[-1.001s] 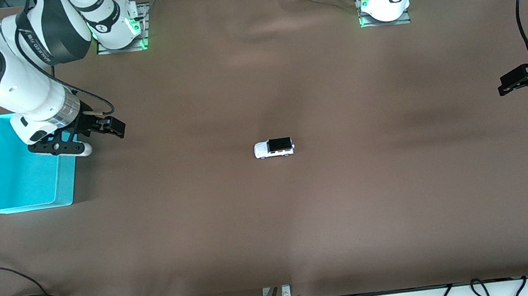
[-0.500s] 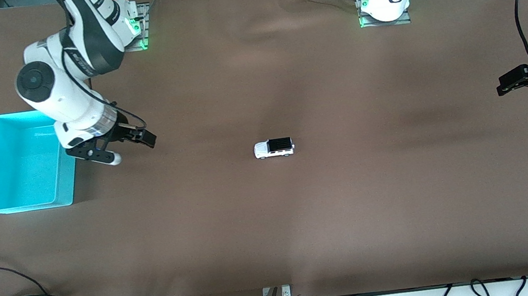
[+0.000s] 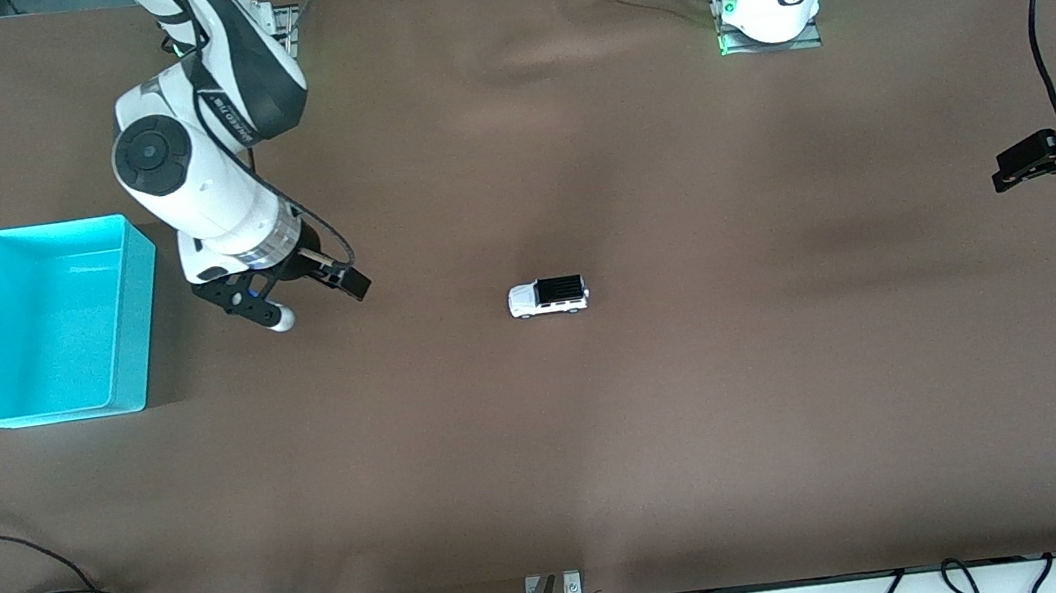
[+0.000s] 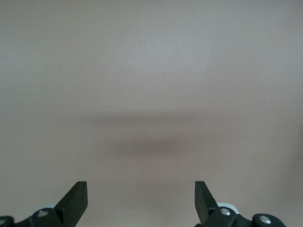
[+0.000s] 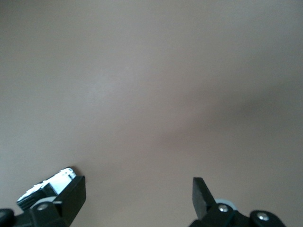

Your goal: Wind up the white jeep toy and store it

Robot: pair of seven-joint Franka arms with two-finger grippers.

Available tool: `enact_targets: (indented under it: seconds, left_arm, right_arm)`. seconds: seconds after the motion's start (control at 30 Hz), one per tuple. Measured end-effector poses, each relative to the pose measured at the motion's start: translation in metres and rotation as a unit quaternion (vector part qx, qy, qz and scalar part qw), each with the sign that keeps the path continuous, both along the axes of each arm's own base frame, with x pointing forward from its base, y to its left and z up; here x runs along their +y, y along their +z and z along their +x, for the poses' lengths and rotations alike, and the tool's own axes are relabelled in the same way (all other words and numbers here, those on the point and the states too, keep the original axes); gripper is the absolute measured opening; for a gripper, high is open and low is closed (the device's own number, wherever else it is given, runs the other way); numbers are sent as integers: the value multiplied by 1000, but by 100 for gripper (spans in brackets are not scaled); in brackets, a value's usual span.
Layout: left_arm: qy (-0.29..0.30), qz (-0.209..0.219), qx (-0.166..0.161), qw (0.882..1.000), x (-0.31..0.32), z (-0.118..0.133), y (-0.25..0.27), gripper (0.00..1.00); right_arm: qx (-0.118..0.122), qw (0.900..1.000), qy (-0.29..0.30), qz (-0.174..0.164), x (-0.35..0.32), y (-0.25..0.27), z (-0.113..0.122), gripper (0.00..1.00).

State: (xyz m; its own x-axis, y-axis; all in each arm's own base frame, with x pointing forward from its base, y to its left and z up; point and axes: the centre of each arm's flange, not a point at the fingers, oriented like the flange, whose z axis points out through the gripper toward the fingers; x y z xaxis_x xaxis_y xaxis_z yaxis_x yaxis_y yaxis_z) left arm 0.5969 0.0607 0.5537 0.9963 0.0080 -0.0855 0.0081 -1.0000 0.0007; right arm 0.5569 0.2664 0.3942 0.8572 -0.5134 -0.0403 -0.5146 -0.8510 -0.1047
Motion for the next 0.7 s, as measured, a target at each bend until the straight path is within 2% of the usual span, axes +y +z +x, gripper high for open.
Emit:
enact_targets:
  seconds: [0.3, 0.5, 0.7]
  left_arm:
    - [0, 0, 0, 1000, 0, 0, 0, 100]
    - [0, 0, 1, 1000, 0, 0, -1, 100]
    - [0, 0, 1, 1000, 0, 0, -1, 100]
  right_arm:
    - [7, 999, -52, 10, 49, -4, -4, 100]
    - [21, 998, -59, 8, 95, -19, -26, 100]
    - [43, 993, -106, 4, 142, -51, -49, 100]
